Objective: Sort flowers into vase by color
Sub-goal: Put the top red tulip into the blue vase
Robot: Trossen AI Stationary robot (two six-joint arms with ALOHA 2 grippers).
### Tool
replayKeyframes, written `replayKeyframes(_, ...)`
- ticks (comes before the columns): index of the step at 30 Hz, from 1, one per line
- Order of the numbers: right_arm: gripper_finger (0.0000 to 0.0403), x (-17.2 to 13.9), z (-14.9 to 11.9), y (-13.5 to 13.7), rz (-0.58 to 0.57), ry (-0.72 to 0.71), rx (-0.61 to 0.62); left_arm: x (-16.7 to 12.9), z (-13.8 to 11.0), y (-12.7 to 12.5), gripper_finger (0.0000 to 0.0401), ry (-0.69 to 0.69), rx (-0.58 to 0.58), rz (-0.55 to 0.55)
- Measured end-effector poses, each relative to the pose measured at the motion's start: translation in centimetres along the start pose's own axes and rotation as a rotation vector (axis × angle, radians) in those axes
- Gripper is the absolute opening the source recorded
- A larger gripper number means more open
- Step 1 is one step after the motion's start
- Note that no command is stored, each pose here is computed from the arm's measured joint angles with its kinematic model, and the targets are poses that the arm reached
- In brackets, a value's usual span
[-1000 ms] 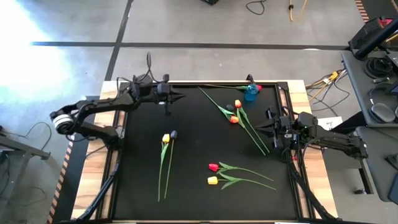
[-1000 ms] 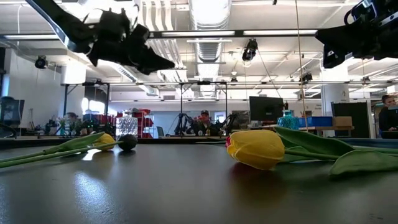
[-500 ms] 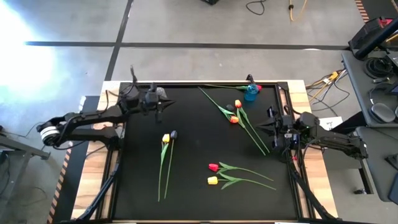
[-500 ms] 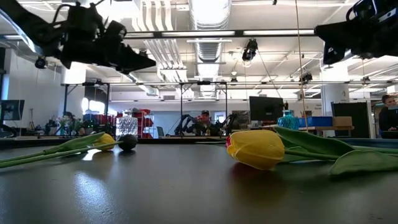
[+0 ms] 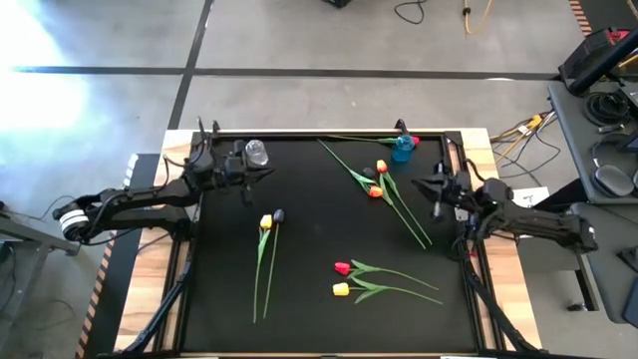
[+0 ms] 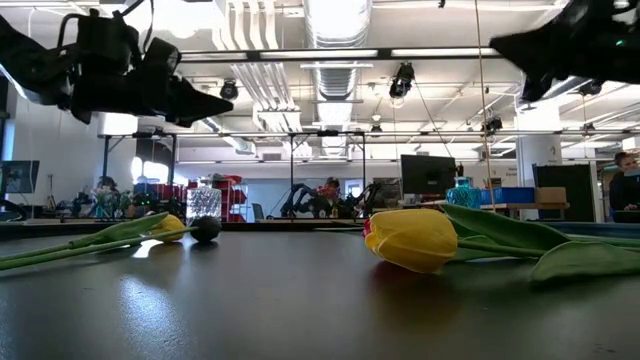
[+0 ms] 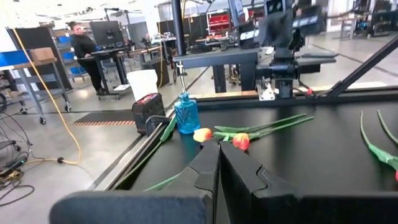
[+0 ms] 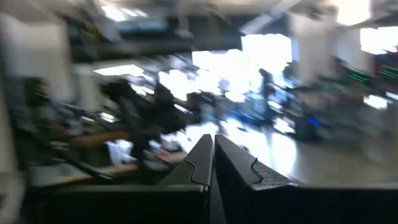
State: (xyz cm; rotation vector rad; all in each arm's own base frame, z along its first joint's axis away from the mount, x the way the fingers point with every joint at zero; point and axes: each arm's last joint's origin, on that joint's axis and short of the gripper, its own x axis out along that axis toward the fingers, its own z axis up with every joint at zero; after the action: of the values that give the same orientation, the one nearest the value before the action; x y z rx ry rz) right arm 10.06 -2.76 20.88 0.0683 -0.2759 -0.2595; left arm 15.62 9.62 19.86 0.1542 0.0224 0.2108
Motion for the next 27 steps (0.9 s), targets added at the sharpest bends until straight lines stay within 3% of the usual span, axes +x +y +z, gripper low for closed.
replayKeyframes(4, 0.0009, 1.5, -0.6, -0.6, -0.189, 0.116, -0.044, 0.0, 0.2, 0.0, 0.0, -0.021, -0.028, 0.002)
replayKeyframes(7, 0.0014, 3.5, -0.3, -0.7, -0.256, 0.22, -0.082, 0.0, 0.4, 0.0, 0.0, -0.037, -0.03, -0.001)
replayKeyframes(14, 0.0083, 9.3, 4.2, -1.8, -0.415, 0.499, -0.227, 0.0, 0.8, 0.0, 0.0, -0.077, -0.038, -0.002)
replayKeyframes(18, 0.0123, 12.5, 7.8, -4.9, -0.536, 0.677, -0.289, 0.0, 0.8, 0.0, 0.0, -0.073, -0.035, -0.005)
replayKeyframes(21, 0.0134, 14.1, 10.3, -9.4, -0.616, 0.78, -0.194, 0.0, 0.6, 0.0, 0.0, -0.062, -0.04, -0.011)
replayKeyframes(27, 0.0137, 14.4, 9.8, -20.3, -0.788, 0.946, 0.288, 0.0, 0.6, -0.1, 0.0, -0.061, -0.041, -0.027)
